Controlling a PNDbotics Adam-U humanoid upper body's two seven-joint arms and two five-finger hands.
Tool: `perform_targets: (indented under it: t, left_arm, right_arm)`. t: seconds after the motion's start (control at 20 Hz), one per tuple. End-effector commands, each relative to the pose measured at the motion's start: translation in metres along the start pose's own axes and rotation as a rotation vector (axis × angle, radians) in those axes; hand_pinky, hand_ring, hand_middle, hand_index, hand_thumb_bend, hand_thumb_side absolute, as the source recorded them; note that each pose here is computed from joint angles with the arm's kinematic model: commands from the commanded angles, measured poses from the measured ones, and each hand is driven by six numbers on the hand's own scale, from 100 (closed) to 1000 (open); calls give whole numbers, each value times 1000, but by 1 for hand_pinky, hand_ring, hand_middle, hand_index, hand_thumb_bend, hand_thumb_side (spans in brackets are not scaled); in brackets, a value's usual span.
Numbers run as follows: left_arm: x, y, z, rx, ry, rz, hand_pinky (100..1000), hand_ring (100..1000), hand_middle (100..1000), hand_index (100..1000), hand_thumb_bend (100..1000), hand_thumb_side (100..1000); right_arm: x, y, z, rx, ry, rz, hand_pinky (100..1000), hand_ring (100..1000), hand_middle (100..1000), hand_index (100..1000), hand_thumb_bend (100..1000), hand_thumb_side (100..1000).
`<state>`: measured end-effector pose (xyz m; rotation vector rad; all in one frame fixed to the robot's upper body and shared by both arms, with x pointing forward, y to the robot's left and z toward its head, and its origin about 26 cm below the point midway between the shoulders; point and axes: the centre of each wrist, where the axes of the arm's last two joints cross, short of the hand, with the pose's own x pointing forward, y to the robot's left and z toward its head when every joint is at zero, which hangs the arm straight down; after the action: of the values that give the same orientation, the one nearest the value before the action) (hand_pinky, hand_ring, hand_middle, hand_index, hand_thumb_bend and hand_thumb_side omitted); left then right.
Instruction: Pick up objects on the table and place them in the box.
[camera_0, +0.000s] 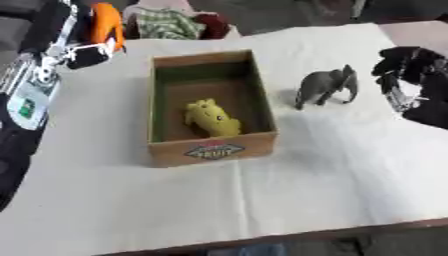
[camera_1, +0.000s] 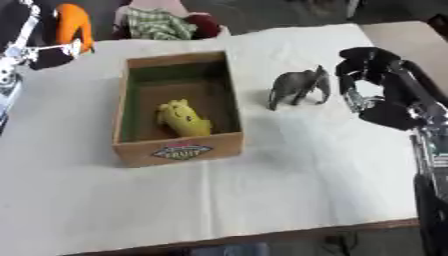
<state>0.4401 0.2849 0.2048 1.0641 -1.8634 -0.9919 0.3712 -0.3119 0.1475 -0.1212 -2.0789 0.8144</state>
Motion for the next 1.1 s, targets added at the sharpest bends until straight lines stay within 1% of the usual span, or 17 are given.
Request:
perform_targets:
  t: [0.05, 0.25, 0.35, 0.4, 0.45, 0.5, 0.55, 0.6, 0.65, 0.7, 0.75, 0.8, 0.85, 0.9, 0.95, 1.0, 1.1]
  left_arm:
    - [19, 12, -5, -32, -114, 14, 542, 292, 225, 382, 118, 182]
    - [37, -1, -5, -159, -253, 47, 549, 301, 233, 389, 143, 196]
    - [41, -11, -3, -228, -297, 65, 554, 315, 247, 403, 167, 201]
    - [42, -14, -3, -255, -309, 70, 564, 337, 274, 428, 214, 209]
    - [43, -20, -1, -289, -323, 76, 565, 342, 281, 435, 228, 212]
    - [45, -26, 1, -320, -339, 75, 576, 364, 311, 463, 301, 220]
    - [45, -31, 2, -352, -355, 72, 584, 380, 332, 482, 339, 228]
    - [46, -35, 4, -381, -369, 69, 598, 414, 369, 514, 430, 242]
    - [46, -38, 6, -408, -383, 66, 598, 414, 369, 514, 430, 242]
    - [46, -40, 7, -431, -394, 65, 619, 464, 425, 567, 597, 256]
    - [47, -42, 9, -453, -408, 67, 640, 500, 467, 612, 709, 255]
    - [48, -41, 11, -466, -421, 73, 657, 525, 495, 647, 784, 242]
    - [49, -38, 12, -473, -431, 80, 660, 531, 501, 655, 797, 239]
    - [50, -35, 12, -478, -435, 88, 688, 574, 547, 697, 835, 216]
    - [51, -30, 12, -476, -435, 98, 694, 582, 557, 706, 835, 231]
    - [52, -24, 12, -471, -433, 110, 712, 608, 589, 729, 847, 331]
    - [55, -11, 13, -454, -430, 137, 736, 645, 632, 745, 868, 422]
  right_arm:
    - [8, -6, -5, 1, -30, 19, 658, 706, 639, 815, 100, 272]
    - [9, -6, -6, 3, -34, 17, 658, 706, 639, 815, 100, 271]
    - [9, -6, -6, 3, -33, 17, 658, 706, 639, 815, 100, 271]
    - [9, -6, -6, 2, -33, 17, 658, 706, 639, 815, 100, 271]
    - [9, -6, -6, 2, -34, 17, 658, 706, 639, 815, 100, 271]
    - [9, -6, -6, 2, -35, 17, 658, 706, 639, 815, 100, 271]
    - [9, -6, -7, 2, -35, 17, 658, 706, 639, 815, 100, 271]
    - [9, -6, -7, 1, -35, 18, 657, 706, 639, 815, 100, 272]
    - [9, -6, -7, 2, -36, 18, 657, 706, 639, 815, 100, 272]
    - [9, -6, -7, 1, -36, 18, 657, 706, 638, 815, 100, 273]
    - [9, -6, -7, 0, -36, 18, 657, 706, 639, 815, 100, 273]
    - [9, -6, -7, 0, -35, 18, 657, 706, 639, 815, 100, 273]
    - [9, -7, -7, 0, -35, 19, 657, 706, 639, 815, 100, 273]
    - [9, -7, -6, 0, -35, 19, 657, 706, 639, 815, 100, 273]
    - [9, -7, -6, -1, -33, 19, 657, 706, 639, 815, 100, 273]
    - [9, -7, -6, -2, -33, 20, 658, 706, 639, 815, 100, 273]
    - [10, -8, -6, -4, -32, 22, 657, 706, 639, 815, 100, 274]
